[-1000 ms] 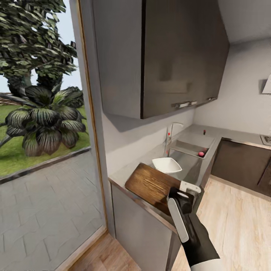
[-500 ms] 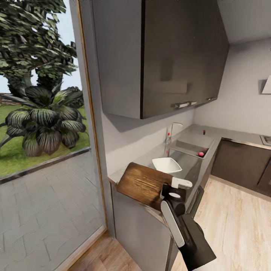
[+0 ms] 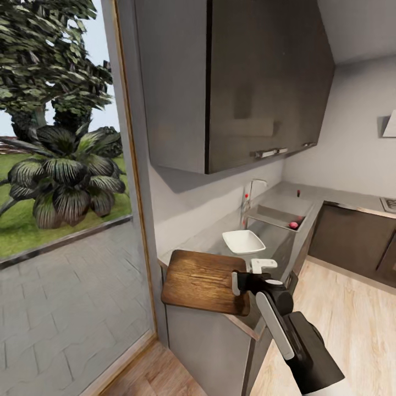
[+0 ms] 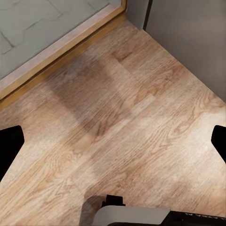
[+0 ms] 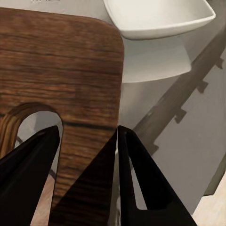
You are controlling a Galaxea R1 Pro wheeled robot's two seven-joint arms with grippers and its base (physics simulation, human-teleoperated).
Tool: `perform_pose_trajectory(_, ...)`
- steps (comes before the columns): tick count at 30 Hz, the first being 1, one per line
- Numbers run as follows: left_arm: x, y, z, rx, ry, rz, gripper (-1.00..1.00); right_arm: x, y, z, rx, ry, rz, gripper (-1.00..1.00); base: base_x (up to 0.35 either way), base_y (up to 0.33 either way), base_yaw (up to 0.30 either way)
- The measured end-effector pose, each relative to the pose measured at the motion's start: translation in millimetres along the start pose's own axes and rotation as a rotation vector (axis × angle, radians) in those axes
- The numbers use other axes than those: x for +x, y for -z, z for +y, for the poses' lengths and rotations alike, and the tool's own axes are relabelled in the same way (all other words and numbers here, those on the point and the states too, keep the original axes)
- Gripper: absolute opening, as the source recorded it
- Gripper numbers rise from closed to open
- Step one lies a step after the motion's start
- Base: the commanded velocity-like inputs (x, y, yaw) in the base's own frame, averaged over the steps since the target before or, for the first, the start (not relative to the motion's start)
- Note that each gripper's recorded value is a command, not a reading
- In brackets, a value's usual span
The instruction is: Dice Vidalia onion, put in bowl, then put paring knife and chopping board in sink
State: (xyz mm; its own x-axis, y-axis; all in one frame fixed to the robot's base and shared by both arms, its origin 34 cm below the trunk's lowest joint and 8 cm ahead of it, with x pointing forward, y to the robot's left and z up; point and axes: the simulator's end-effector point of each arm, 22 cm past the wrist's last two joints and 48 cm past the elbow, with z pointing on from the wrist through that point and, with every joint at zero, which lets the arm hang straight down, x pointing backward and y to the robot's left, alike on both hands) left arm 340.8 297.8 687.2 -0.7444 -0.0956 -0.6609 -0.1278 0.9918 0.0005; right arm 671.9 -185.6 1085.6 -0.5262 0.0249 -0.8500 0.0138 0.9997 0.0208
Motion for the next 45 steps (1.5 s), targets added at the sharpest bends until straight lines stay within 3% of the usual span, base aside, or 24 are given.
perform_pose_trajectory(17,0.1,0.0,-0.3,0.001,-0.001,0.000,1.00,-0.9,0.6,0.6,-0.007,-0.001,-0.001,-1.00,0.000,-0.018,0.000)
perform_pose_trajectory(33,0.9,0.1,-0.1,0.000,-0.001,0.003,1.00,-5.2,3.4,3.6,-0.013,-0.002,-0.011,-1.00,0.000,-0.303,0.010)
perform_pose_trajectory(45,3.7,0.4,0.3,-0.001,-0.002,0.010,1.00,-2.8,1.5,6.8,-0.018,-0.003,-0.006,-1.00,-0.004,-0.315,0.185)
